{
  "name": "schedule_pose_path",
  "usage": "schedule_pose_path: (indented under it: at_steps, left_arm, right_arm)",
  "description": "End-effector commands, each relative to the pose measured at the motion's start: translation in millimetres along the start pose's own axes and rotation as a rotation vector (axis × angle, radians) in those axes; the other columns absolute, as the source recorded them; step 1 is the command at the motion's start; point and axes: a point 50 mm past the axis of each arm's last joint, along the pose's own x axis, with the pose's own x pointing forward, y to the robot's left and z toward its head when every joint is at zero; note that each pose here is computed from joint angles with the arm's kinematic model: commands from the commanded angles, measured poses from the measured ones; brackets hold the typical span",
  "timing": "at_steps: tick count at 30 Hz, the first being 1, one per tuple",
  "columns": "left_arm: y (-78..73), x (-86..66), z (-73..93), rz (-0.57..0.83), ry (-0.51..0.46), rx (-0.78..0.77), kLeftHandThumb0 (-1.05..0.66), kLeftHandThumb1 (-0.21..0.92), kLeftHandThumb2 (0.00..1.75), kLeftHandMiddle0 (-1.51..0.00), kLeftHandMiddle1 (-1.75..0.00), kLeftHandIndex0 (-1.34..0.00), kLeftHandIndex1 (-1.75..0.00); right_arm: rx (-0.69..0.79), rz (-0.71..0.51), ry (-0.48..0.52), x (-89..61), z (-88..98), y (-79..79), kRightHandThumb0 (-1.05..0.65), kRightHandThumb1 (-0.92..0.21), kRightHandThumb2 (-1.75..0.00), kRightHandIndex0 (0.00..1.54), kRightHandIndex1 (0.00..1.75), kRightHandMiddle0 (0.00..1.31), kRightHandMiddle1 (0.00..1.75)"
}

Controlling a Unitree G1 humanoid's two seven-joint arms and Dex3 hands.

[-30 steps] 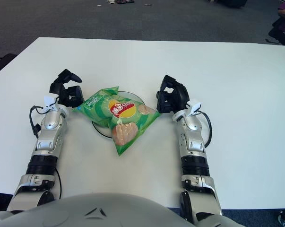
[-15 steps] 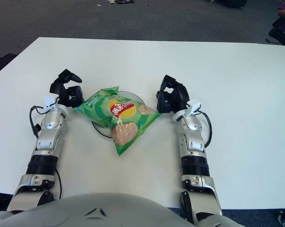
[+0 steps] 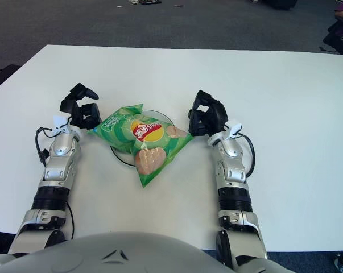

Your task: Put the snack into the plate.

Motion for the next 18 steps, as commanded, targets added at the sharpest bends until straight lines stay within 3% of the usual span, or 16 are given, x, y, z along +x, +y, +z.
schedule_pose_path:
  at_steps: [1,18]
  left_arm:
    - [3.6,-49.0,-54.5,0.027,0.253,0.004,-0.52,0.23,1.43,-1.4,-1.75,-0.69,-1.75]
    - [3.7,-49.3,-54.1,0.028,0.246,-0.008,-0.52,0.23,1.43,-1.4,-1.75,-0.69,-1.75]
  right_arm:
    - [0.064,-0.06,0.152,-29.4,-38.9,-0.6,-0.55,-0.15,-1.52,1.35,1.75,0.76,1.75]
    - [0.067,-0.07,0.15,-29.1,-38.7,-0.6,-0.55,-0.15,-1.52,1.37,1.75,0.76,1.75]
